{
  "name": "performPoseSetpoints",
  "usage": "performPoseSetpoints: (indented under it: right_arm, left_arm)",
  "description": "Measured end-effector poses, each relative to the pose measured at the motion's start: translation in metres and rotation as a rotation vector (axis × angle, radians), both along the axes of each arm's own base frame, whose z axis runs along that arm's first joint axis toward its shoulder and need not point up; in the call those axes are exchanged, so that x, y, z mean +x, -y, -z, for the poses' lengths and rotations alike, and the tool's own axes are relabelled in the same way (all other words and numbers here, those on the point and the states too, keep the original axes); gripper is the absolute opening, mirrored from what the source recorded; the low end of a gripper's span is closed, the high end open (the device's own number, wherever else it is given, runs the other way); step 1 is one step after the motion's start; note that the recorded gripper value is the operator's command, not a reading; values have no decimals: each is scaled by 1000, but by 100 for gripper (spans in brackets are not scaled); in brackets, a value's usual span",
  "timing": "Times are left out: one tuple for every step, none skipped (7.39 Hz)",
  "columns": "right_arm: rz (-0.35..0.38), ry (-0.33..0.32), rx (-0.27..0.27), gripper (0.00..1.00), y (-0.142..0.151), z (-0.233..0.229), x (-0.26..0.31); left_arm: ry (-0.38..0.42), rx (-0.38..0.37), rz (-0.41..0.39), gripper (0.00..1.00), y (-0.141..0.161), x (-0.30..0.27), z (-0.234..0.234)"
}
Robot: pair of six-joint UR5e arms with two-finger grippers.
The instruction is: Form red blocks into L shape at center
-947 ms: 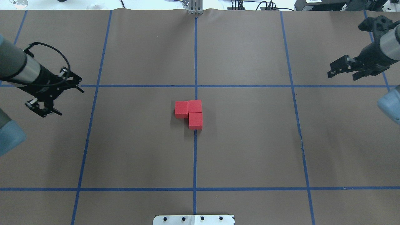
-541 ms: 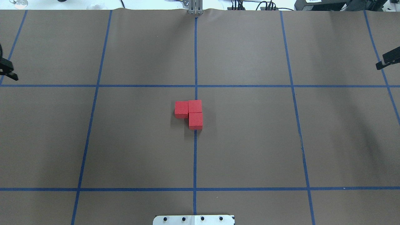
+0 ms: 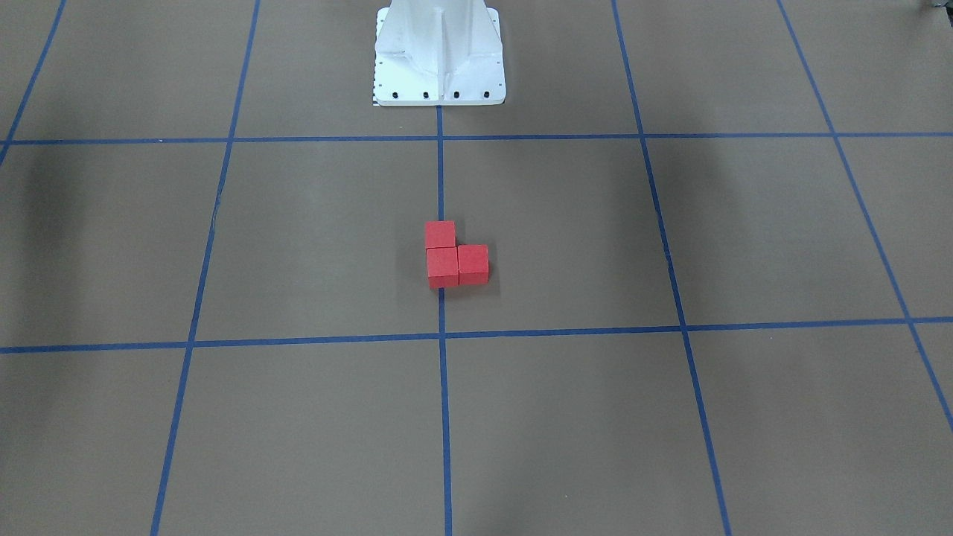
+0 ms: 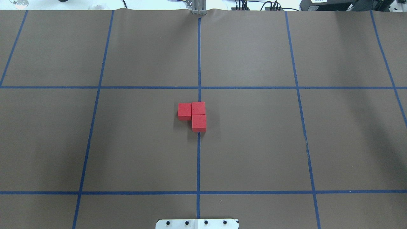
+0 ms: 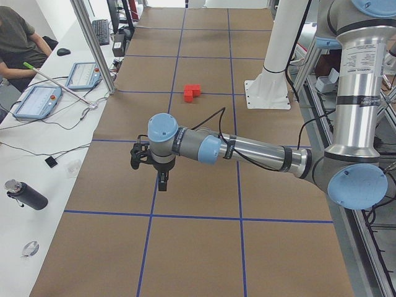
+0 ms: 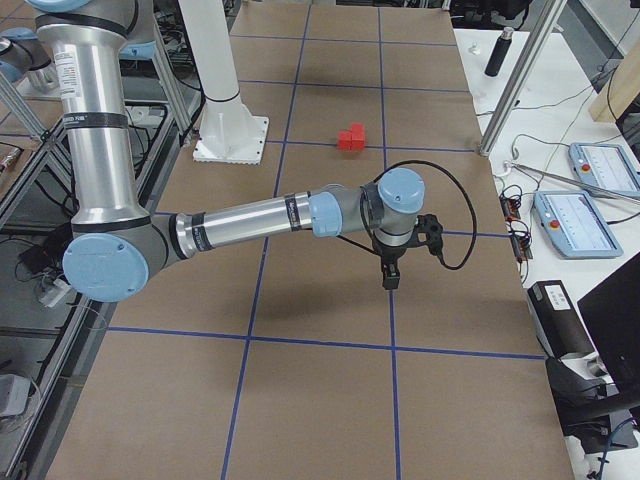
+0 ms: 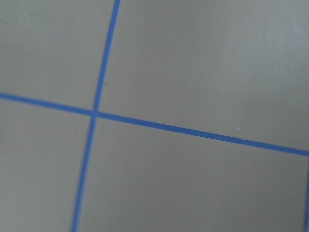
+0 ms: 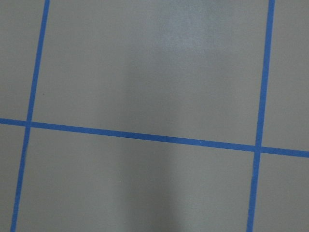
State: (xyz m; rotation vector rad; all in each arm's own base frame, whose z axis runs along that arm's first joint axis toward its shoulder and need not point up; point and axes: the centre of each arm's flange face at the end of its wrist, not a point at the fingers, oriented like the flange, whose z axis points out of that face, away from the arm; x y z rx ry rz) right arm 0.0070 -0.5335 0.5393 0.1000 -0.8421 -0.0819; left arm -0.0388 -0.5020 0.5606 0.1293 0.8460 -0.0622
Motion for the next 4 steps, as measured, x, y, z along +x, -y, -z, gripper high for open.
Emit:
performPoseSetpoints:
  right_arm:
    - [8,-2,-2,100,1,-2,-1]
    - [9,-1,-7,100,0,-4,-3]
    - [7,0,-14,100,0,-5,-3]
    - [6,0,-18,100,-1,-6,-3]
  left_arm:
    - [4,17,-13,100,-1,-6,-5]
    - [4,20,-18,100,-3,-8,-8]
    - [4,18,-20,100,-5,-9,-10]
    - [3,17,-21,100,-6,-8,-11]
